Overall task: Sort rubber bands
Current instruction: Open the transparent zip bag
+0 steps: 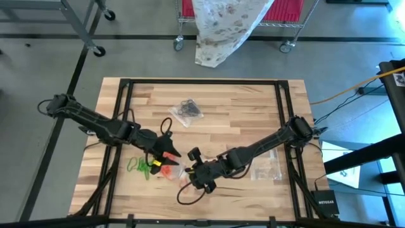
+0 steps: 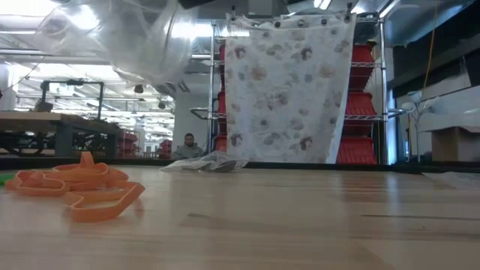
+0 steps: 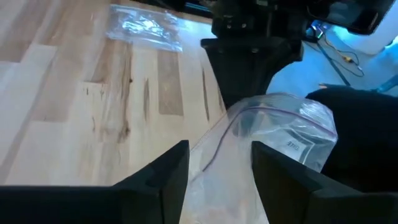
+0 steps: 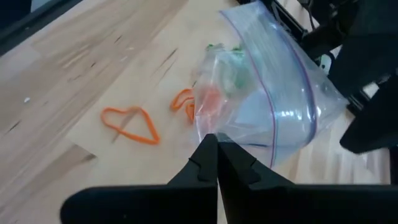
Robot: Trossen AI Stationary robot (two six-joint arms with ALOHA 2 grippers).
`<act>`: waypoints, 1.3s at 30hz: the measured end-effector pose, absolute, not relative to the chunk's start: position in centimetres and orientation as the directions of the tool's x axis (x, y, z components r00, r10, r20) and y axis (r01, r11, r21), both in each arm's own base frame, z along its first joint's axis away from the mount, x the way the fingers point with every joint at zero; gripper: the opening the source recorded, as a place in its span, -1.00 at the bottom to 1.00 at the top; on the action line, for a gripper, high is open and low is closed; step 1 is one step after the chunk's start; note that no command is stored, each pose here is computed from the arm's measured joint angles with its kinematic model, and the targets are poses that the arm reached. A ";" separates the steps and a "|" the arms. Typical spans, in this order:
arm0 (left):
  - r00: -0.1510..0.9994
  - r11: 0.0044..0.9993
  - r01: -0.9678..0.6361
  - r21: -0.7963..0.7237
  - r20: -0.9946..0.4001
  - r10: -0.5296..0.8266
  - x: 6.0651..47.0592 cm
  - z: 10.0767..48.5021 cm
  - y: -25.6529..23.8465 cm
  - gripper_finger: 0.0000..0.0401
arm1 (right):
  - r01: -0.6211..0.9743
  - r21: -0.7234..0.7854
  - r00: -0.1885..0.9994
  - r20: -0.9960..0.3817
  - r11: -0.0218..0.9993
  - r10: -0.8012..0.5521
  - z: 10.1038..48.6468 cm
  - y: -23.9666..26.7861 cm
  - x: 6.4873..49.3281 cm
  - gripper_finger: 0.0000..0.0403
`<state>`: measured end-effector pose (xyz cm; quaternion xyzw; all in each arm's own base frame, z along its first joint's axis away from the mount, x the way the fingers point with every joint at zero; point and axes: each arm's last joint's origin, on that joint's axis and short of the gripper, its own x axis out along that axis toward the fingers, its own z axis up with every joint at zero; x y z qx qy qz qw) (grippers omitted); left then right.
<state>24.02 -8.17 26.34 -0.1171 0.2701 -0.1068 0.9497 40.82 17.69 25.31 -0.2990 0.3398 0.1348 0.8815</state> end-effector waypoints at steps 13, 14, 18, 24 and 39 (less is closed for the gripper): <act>0.797 0.897 0.240 -0.372 -0.452 -0.401 24.5 26.3 -8.7 -0.19 | -0.433 -0.470 0.740 -0.673 0.769 0.006 25.4 17.5 40.9 -1.00; 0.797 0.896 0.241 -0.372 -0.451 -0.401 24.7 26.2 -8.8 -0.19 | -0.433 -0.470 0.741 -0.672 0.769 0.006 25.4 17.6 40.9 -1.00; 0.782 0.901 0.231 -0.366 -0.481 -0.396 25.2 25.3 -8.9 -0.19 | -0.432 -0.470 0.741 -0.672 0.769 0.006 25.4 17.5 40.9 -1.00; 0.814 0.912 0.233 -0.338 -0.446 -0.373 25.7 25.5 -8.9 -0.26 | -0.423 -0.460 0.741 -0.671 0.781 0.006 25.4 17.6 40.9 -1.00; 0.899 0.996 -0.059 -0.067 -0.437 0.024 25.9 25.4 -7.8 -1.00 | -0.227 -0.070 0.825 -0.544 0.971 0.153 26.1 17.6 42.6 -1.00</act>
